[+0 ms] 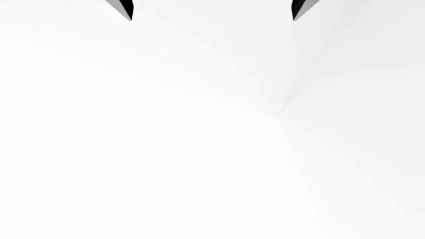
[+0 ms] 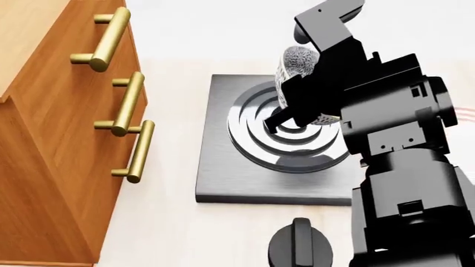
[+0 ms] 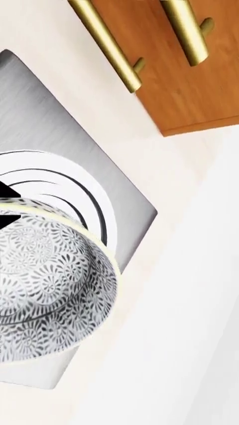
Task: Put the bowl on the stove.
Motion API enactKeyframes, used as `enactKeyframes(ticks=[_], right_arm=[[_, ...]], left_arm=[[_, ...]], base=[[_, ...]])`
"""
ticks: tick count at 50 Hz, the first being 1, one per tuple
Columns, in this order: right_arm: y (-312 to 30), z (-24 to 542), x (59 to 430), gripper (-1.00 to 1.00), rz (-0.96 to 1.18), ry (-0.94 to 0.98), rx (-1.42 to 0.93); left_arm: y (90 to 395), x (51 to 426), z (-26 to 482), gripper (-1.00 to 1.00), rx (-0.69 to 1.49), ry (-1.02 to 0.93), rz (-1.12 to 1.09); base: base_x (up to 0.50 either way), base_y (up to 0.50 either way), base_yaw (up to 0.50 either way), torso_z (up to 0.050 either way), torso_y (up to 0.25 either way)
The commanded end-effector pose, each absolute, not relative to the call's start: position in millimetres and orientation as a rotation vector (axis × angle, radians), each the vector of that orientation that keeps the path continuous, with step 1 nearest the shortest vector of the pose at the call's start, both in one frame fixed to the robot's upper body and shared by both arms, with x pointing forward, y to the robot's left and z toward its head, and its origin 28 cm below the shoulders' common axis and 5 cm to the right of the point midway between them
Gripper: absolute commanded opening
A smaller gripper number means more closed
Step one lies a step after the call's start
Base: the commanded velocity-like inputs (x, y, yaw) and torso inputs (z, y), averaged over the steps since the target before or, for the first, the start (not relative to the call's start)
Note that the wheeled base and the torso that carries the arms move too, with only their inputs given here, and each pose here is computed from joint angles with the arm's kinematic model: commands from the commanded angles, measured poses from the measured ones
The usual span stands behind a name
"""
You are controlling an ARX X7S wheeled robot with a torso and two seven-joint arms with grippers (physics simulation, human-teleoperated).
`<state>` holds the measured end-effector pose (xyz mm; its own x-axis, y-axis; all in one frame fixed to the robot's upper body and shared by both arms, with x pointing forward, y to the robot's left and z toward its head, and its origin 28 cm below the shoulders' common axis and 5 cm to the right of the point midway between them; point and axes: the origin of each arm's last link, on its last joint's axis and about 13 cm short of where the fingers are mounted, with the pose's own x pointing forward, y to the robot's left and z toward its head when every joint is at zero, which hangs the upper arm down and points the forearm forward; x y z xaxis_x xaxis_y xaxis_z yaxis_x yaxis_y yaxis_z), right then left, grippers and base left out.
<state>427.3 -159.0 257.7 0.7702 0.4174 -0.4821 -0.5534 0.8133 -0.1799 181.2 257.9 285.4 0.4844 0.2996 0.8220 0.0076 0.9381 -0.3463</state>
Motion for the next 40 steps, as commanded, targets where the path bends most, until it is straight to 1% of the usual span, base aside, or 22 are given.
enactKeyframes(ticks=[1, 31, 40], right_arm=[[-156.5, 261.5, 427.9, -1.00, 0.541, 0.423, -0.313], [-156.5, 261.5, 427.9, -1.00, 0.541, 0.423, -0.313], [-156.5, 261.5, 427.9, -1.00, 0.541, 0.423, -0.313]], left_arm=[[258.1, 181.0, 285.6, 1.00, -0.325, -1.058, 0.189], [257.8, 182.0, 284.4, 1.00, -0.304, -1.057, 0.184], [257.8, 182.3, 284.4, 1.00, -0.313, -1.057, 0.184]], base=[[0.00, 0.00, 0.00, 0.000, 0.000], [0.00, 0.00, 0.00, 0.000, 0.000], [0.00, 0.00, 0.00, 0.000, -0.194]])
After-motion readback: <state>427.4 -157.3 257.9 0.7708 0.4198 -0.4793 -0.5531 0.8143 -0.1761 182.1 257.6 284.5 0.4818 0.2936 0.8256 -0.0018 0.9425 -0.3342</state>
